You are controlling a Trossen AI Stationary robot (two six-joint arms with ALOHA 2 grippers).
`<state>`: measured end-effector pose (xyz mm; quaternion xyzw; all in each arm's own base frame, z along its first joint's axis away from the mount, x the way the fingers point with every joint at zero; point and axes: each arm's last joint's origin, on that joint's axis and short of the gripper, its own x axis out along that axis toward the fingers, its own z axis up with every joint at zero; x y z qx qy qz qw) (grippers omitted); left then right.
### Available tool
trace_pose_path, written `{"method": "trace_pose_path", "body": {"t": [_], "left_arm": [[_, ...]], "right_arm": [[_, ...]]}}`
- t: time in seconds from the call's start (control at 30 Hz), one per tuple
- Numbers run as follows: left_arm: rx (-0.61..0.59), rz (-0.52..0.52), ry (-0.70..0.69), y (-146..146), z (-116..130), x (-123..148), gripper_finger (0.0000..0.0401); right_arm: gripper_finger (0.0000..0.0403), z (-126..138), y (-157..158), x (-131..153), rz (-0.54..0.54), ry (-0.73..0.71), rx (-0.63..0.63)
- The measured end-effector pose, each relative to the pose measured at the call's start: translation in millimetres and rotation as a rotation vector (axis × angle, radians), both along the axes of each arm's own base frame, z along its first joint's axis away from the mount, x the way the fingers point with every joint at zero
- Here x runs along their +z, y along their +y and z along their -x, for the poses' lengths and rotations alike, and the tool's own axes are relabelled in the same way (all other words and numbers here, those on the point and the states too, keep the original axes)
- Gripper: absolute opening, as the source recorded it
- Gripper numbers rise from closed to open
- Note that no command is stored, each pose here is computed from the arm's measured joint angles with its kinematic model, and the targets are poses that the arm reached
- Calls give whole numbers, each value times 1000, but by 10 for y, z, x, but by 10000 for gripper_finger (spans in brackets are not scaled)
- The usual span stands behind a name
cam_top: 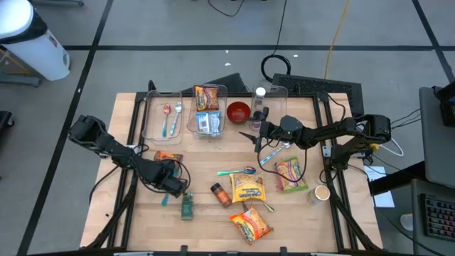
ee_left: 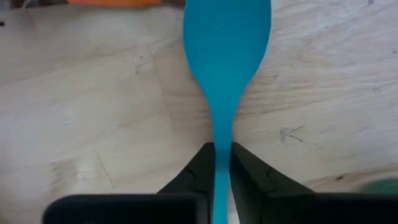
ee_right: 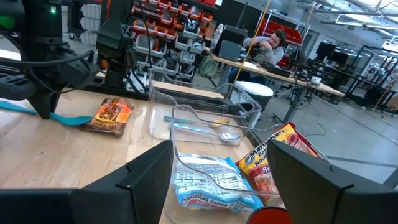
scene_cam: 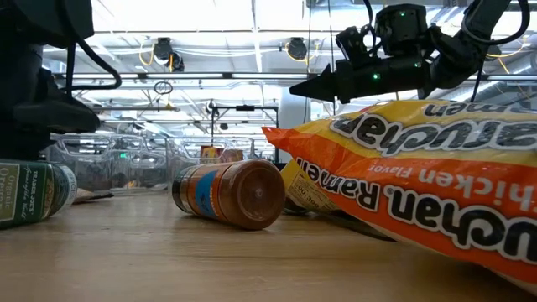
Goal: Pick & Place Food Item
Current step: Put the blue baby spoon into the left transparent bin
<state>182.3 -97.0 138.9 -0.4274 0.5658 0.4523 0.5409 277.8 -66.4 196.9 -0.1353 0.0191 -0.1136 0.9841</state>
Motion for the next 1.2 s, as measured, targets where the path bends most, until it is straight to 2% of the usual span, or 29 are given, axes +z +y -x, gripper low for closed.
{"method": "trace_pose_path", "body": {"t": [0.07,0.3,0.5,0.67,0.9,1.0,1.07,1.2], "left_arm": [[-21,0,2,1,2,0,21],[-81,16,14,10,26,49,24],[-86,20,-2,28,39,278,27],[-111,-2,-24,44,54,604,22],[-113,-195,98,210,179,1269,22],[-166,-207,-18,300,157,1493,22],[-152,-224,-97,392,196,1652,22],[-151,-271,-132,592,238,1776,22]], "right_arm": [[251,0,0,0,0,0,0],[251,0,0,1,0,-1,0],[251,0,1,0,0,0,1],[251,0,1,0,0,0,0],[251,0,1,-1,0,0,0],[251,-1,3,0,-2,0,1],[251,-1,3,0,-11,-3,1],[251,-1,3,-7,-47,-4,1]]}}
